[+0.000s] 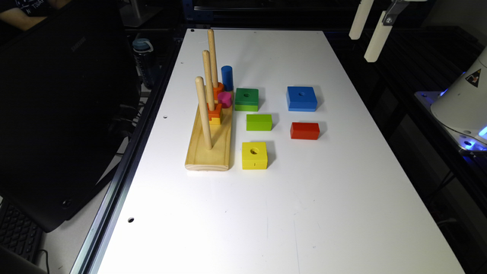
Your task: Pick up green block.
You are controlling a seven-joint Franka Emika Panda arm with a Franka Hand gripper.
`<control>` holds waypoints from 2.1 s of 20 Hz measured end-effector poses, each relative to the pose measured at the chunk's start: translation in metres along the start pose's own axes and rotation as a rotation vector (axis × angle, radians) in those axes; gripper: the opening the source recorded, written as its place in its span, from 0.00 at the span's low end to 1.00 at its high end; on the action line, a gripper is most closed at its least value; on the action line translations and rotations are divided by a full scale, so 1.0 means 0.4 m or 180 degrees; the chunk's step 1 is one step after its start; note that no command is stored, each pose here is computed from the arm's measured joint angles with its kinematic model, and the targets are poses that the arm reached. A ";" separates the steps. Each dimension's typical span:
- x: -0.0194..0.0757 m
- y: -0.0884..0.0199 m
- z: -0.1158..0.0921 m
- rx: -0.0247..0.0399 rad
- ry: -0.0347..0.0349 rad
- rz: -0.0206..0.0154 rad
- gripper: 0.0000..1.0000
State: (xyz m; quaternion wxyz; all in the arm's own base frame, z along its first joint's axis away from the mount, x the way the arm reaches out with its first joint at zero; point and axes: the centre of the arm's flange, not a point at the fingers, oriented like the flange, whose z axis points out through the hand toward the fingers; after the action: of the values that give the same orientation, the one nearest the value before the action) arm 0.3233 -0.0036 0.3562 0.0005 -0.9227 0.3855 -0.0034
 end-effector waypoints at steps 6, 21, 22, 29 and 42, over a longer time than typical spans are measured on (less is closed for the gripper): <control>0.000 0.000 0.000 0.0000 0.0000 0.0000 1.00; 0.022 0.011 -0.007 0.0039 0.0049 0.0030 1.00; 0.024 0.010 -0.006 0.0045 0.0058 0.0031 1.00; 0.077 -0.024 -0.008 0.0074 0.0097 0.0039 1.00; 0.174 -0.070 -0.001 0.0038 0.0064 0.0037 1.00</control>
State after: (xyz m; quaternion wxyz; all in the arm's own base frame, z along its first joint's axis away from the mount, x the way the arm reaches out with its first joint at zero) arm 0.3922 -0.0336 0.3569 0.0022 -0.9204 0.3908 -0.0150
